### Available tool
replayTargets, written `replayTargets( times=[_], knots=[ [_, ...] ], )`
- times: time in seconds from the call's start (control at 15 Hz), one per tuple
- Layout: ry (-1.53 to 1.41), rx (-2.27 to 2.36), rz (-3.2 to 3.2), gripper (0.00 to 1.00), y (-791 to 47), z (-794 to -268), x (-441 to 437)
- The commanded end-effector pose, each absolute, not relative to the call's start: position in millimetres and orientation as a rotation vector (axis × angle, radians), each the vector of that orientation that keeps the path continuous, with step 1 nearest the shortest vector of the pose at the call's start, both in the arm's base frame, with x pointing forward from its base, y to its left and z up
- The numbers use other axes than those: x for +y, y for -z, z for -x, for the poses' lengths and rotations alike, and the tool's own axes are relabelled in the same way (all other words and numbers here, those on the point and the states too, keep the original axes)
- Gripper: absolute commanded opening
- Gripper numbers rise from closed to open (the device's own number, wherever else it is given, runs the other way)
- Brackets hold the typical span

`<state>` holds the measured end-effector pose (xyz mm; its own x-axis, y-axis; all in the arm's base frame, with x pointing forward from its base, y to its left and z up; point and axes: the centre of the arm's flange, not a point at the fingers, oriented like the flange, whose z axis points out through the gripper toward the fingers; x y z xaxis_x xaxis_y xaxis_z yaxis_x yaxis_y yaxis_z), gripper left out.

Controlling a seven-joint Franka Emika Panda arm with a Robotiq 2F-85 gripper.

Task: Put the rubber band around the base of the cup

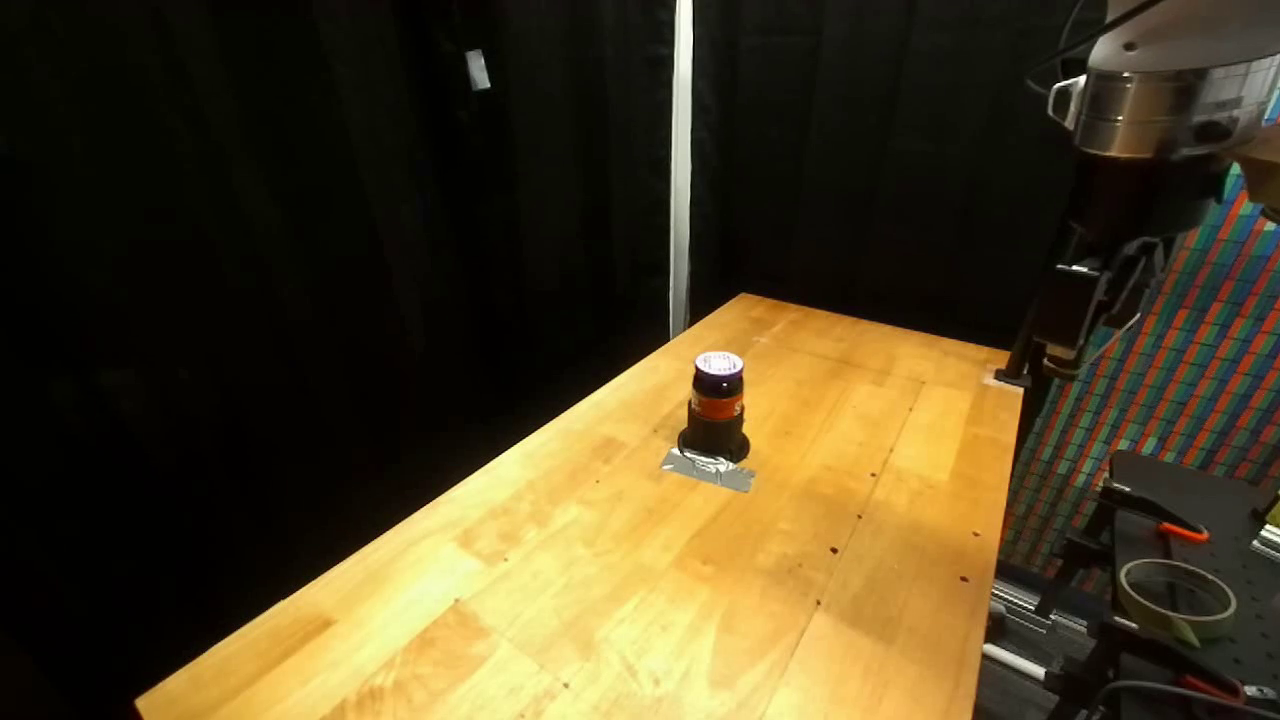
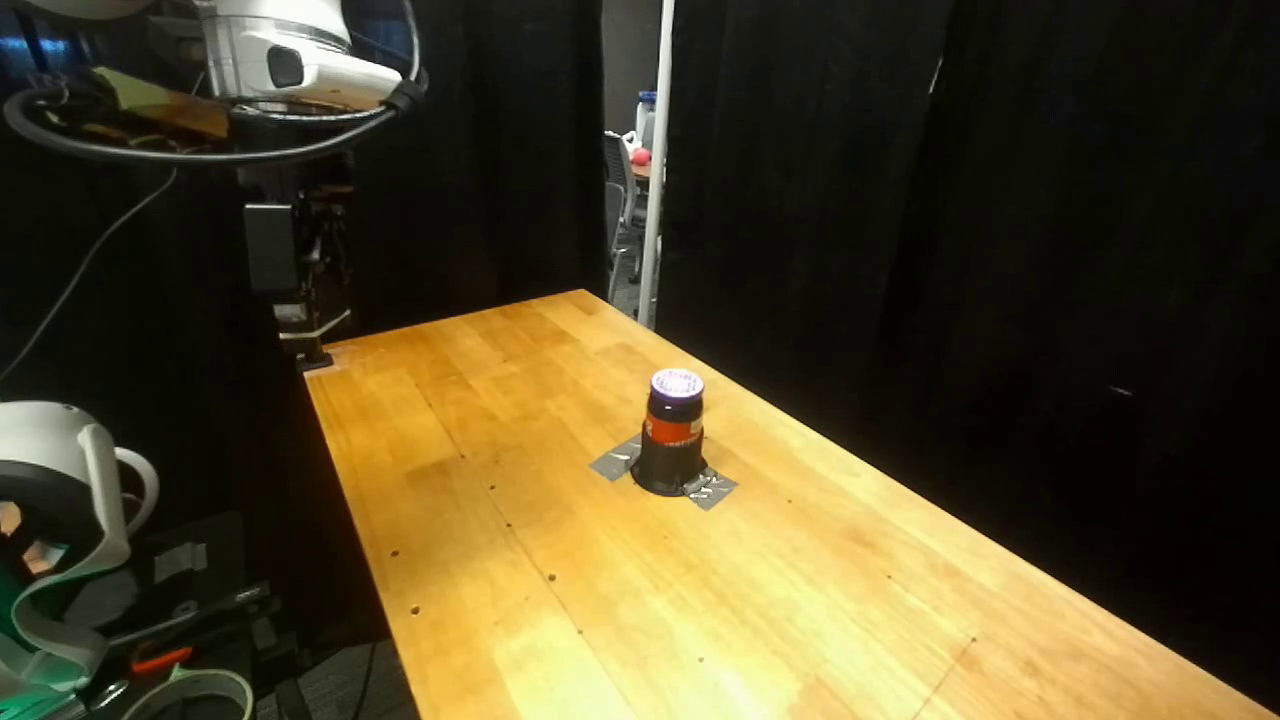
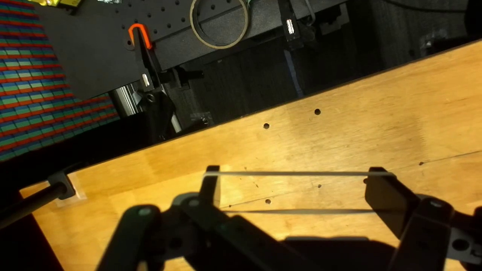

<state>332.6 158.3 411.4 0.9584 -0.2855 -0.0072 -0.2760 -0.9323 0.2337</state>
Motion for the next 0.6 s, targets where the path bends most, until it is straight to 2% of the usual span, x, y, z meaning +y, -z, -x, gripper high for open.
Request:
replayTargets(
  times=[0.0, 0.2, 0.53],
  knots=[
    [0.075, -0.405, -2.874, 1.0, -410.8, -340.6, 161.1],
    [0.093, -0.349, -2.974, 1.0, -409.6, -392.8, 169.7],
    [-0.149, -0.36, -3.127, 1.0, -424.1, -495.0, 170.8]
  ],
)
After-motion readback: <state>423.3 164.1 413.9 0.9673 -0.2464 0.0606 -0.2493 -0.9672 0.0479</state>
